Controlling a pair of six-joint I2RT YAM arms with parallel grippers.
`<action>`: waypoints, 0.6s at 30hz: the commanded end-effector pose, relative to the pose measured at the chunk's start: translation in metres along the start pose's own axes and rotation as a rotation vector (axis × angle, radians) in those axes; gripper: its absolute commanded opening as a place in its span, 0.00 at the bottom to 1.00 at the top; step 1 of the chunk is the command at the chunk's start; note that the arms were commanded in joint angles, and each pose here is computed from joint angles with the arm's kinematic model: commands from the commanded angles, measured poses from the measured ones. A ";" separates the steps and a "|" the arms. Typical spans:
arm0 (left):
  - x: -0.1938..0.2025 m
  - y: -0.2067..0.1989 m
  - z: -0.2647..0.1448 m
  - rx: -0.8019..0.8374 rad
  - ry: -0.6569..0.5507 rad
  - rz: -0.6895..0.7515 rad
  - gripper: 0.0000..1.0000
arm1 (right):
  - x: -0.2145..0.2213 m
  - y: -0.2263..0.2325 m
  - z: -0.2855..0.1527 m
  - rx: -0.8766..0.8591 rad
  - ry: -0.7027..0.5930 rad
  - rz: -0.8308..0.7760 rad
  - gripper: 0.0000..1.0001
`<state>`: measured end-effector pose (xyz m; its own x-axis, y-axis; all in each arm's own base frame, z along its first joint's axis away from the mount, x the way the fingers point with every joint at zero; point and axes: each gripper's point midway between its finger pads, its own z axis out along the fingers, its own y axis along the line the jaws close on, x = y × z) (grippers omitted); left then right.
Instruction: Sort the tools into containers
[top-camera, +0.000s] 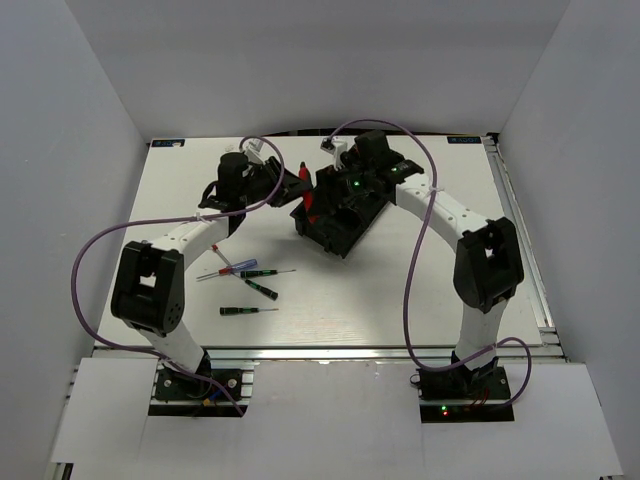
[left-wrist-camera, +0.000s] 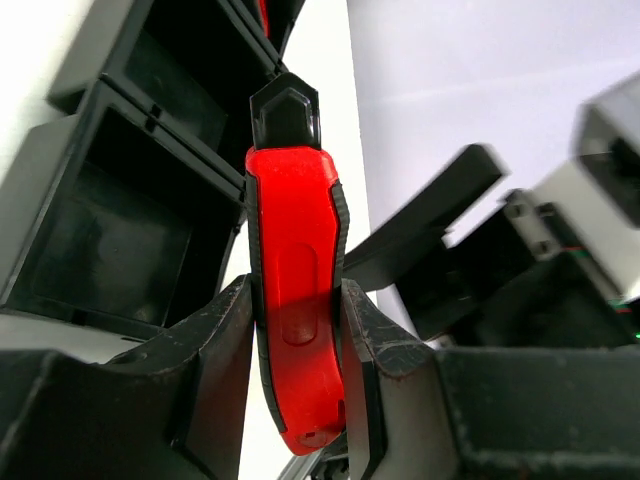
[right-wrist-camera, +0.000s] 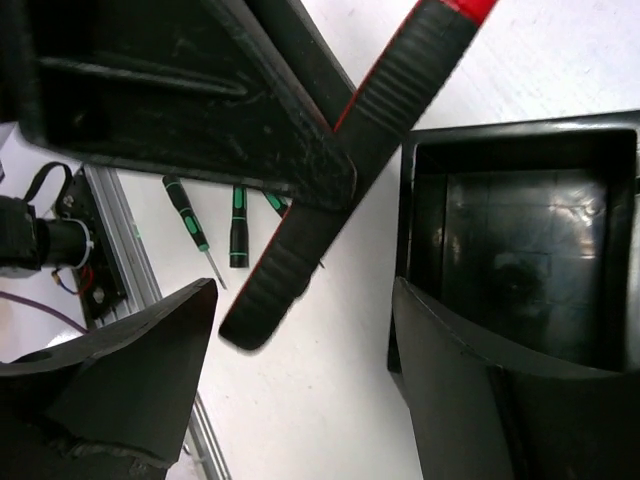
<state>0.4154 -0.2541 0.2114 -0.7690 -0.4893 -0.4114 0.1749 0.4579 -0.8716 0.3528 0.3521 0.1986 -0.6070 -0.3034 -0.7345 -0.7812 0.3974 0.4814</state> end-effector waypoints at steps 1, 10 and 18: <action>-0.006 -0.032 0.004 0.079 -0.014 0.043 0.00 | -0.022 0.020 -0.002 0.004 -0.080 -0.008 0.77; 0.002 -0.033 0.005 0.079 -0.004 0.051 0.00 | -0.035 0.018 0.004 0.040 -0.133 0.018 0.54; 0.003 -0.040 0.001 0.100 0.003 0.075 0.19 | -0.025 0.015 0.005 0.051 -0.119 0.016 0.00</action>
<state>0.4145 -0.2651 0.2114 -0.7631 -0.4821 -0.4304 0.1933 0.4651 -0.8639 0.3670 0.3599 0.1897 -0.6607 -0.2176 -0.7185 -0.7021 0.5179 0.4887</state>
